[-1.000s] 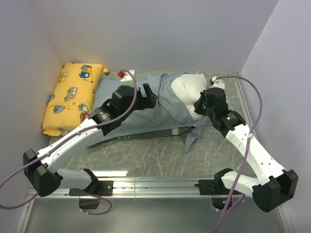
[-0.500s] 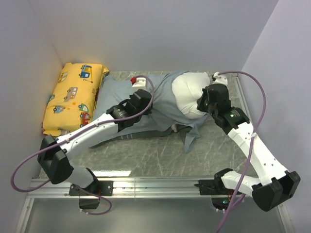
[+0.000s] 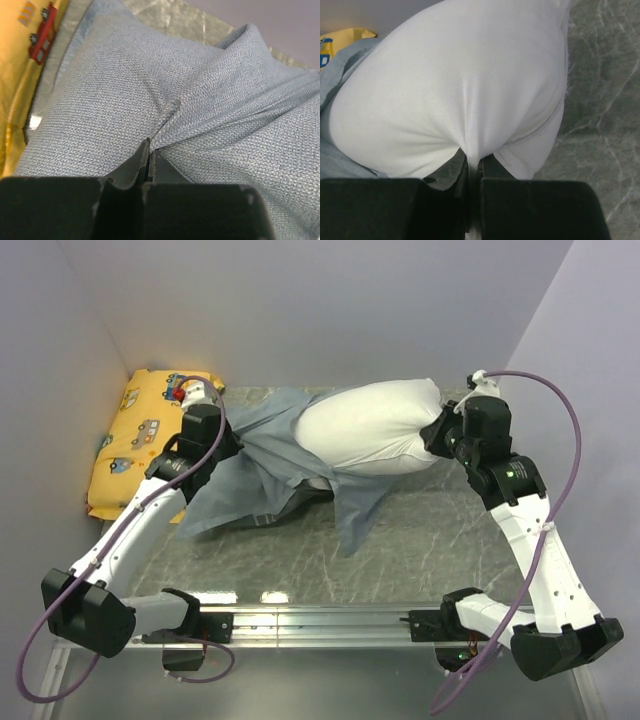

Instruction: Remove the pillowcase from the pillow

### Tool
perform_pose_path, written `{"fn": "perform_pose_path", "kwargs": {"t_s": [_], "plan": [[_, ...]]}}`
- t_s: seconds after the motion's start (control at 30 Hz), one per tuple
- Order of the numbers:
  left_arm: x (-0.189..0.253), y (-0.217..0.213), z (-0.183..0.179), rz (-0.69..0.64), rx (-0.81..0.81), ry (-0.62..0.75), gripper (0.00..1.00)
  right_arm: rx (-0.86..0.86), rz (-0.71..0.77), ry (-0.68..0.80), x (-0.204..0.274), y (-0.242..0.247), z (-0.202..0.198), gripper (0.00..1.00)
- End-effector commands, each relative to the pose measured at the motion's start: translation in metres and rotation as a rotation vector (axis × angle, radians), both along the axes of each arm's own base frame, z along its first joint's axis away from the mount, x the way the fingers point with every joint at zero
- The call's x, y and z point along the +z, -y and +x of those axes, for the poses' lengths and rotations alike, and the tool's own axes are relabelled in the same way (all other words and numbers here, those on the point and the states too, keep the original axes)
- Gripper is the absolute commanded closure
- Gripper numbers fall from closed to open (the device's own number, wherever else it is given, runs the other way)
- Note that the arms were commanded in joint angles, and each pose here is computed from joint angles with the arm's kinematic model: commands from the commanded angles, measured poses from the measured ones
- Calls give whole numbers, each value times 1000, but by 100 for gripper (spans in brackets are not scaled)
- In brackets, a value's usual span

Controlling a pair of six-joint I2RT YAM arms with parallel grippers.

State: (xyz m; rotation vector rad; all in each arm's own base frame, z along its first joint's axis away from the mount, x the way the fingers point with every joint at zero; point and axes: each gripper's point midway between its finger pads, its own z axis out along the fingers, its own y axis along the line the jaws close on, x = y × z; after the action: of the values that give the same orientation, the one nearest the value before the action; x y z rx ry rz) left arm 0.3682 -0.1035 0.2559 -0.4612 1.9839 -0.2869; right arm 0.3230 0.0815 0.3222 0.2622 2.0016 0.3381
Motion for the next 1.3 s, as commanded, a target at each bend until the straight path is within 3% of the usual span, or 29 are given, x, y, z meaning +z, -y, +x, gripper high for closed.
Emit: {"fn": "perform_pose_path", "kwargs": {"t_s": [0.0, 0.17, 0.2, 0.23, 0.37, 0.5, 0.57, 0.77, 0.83, 0.93, 1.1, 1.17, 1.2, 1.23, 1.27], "plan": [[-8, -17, 7, 38, 8, -11, 100, -129, 10, 214, 58, 35, -2, 100], [-56, 25, -12, -25, -131, -72, 99, 22, 54, 103, -6, -4, -1, 100], [-63, 30, -17, -40, -142, -78, 100, 32, 57, 113, -7, -7, -7, 94], [-80, 32, -26, -43, -157, -107, 100, 56, 53, 103, -15, -15, -12, 76], [-110, 46, -46, -84, -202, -149, 100, 26, 57, 192, 17, -4, -36, 32], [-120, 54, -56, -113, -222, -154, 100, 4, 63, 263, 51, 2, -42, 21], [-126, 57, -63, -115, -232, -162, 100, 27, 60, 252, 57, -3, -38, 20], [-130, 67, -75, -134, -263, -166, 100, 10, -4, 137, 18, -15, 12, 15], [-129, 72, -79, -151, -278, -160, 100, 14, -49, 2, -31, -23, 36, 14], [-122, 75, -83, -151, -281, -144, 99, 3, -80, -150, -106, -30, 56, 14], [-102, 73, -85, -146, -286, -104, 99, -32, -44, -285, -197, -34, 76, 14], [-89, 74, -85, -150, -292, -82, 100, -25, -19, -317, -213, -38, 77, 30], [-78, 75, -83, -148, -299, -67, 100, -8, 4, -306, -215, -44, 79, 60], [-69, 75, -82, -146, -301, -52, 99, -10, 16, -311, -221, -45, 75, 79], [-62, 75, -80, -136, -308, -39, 99, -2, 34, -272, -216, -49, 78, 91]]}}
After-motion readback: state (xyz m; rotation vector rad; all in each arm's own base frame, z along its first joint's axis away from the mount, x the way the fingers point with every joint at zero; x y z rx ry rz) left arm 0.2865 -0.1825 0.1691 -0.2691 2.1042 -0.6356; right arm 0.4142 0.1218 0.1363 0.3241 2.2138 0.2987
